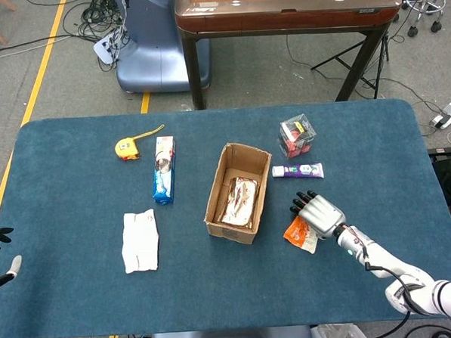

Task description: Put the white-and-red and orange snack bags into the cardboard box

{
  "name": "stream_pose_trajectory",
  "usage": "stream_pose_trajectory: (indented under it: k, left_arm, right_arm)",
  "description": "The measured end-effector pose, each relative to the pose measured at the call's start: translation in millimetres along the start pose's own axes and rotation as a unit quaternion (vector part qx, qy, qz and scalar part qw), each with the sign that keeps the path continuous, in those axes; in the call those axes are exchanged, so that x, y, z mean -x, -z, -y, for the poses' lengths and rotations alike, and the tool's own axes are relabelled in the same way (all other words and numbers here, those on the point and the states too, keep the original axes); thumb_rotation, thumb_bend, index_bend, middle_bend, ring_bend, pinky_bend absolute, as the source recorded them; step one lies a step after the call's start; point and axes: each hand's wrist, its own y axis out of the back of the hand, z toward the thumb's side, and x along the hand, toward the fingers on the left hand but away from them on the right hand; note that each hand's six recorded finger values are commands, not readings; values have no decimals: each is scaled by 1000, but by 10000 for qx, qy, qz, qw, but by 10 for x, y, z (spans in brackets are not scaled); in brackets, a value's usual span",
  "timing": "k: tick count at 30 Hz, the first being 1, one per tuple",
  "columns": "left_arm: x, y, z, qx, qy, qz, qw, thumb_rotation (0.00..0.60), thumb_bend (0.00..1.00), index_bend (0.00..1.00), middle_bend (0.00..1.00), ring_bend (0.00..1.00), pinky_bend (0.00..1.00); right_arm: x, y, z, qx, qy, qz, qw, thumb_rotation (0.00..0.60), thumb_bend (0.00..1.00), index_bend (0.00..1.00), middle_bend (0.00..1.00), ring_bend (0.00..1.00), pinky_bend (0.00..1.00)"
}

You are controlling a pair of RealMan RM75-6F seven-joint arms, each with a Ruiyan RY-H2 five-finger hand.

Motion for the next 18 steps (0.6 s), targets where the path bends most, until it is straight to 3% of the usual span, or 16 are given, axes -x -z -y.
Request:
stream_pose_trajectory:
  k: [5,12,18]
  left_arm:
    - [3,-5,-9,2,-13,11,10000,600,299,278,405,420,567]
    - [8,-1,-26,9,-31,12,10000,600,300,278,405,420,567]
    - [9,2,-28,5,-24,5,10000,600,299,279,405,420,568]
  right_arm:
    - [47,-37,-9,30,124,4,9999,600,0,431,385,284,227]
    - [75,-55,-3,105,312,33,9995,600,0,658,578,492,444]
    - [57,-56,-54,332,420,30,9986,600,0,700,613,530,455]
